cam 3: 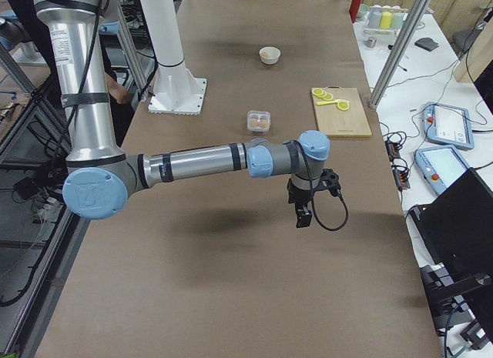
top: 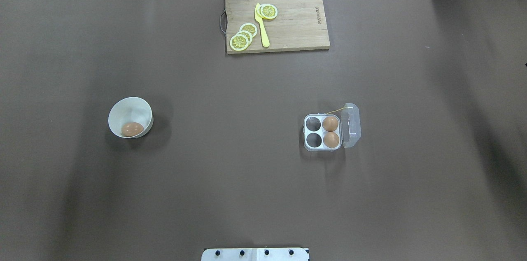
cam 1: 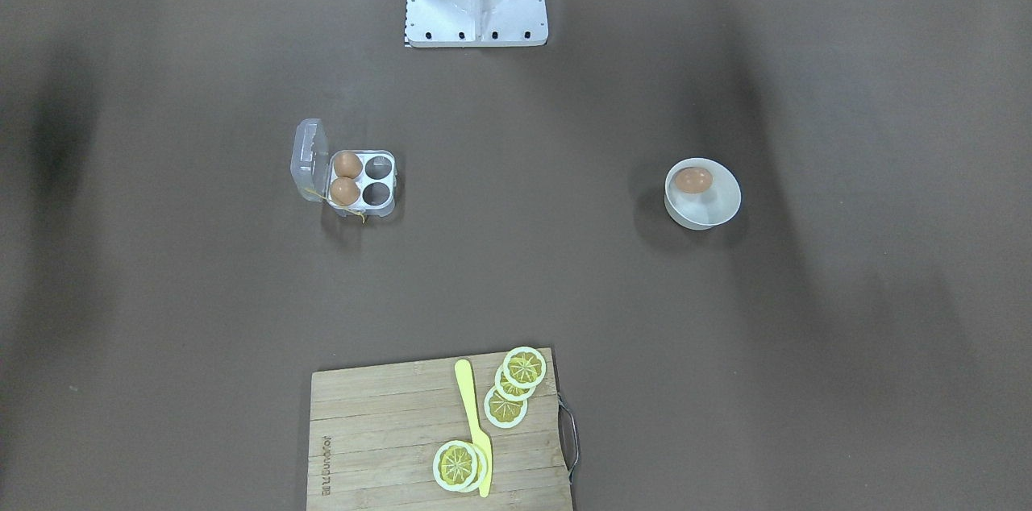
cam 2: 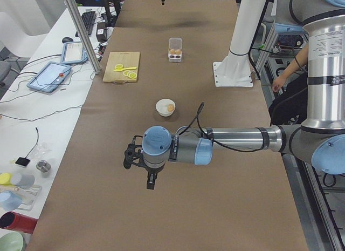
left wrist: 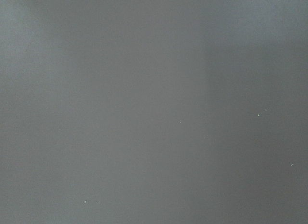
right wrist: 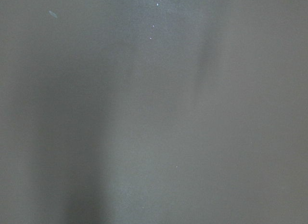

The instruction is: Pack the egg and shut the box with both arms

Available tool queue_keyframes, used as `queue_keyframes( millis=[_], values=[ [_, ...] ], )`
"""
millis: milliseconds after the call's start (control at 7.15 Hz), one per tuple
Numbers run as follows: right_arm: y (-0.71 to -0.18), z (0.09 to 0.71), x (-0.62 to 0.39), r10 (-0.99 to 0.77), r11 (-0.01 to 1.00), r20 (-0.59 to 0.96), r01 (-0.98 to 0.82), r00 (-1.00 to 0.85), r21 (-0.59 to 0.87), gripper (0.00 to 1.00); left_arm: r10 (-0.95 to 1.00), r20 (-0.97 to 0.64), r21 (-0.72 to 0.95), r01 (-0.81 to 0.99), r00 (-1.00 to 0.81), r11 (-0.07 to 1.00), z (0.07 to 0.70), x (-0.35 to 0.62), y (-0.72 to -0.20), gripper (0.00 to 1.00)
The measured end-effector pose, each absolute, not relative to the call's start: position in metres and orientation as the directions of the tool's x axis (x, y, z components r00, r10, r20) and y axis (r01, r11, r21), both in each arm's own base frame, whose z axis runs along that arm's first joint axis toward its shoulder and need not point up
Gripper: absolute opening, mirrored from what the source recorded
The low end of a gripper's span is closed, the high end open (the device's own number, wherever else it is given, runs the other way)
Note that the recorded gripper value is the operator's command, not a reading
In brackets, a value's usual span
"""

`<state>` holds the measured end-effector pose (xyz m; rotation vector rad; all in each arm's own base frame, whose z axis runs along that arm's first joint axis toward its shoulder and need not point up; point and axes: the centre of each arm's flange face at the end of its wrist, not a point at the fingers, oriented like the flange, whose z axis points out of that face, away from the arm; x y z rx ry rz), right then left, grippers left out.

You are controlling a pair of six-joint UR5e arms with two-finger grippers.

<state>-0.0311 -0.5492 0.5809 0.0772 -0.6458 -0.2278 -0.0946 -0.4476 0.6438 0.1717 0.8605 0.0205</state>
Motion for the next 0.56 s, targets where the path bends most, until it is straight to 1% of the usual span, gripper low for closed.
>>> queue_keyframes(
  millis=[559],
  values=[
    [-0.5480,0.5826,-0.0313,-0.237,0.971,0.591,0.191,0.771,0.141,1.00,0.091,-0.747,0.168,0.055,0.659,0.984,0.6381,-0.0957,-0.4489,0.99]
  ],
)
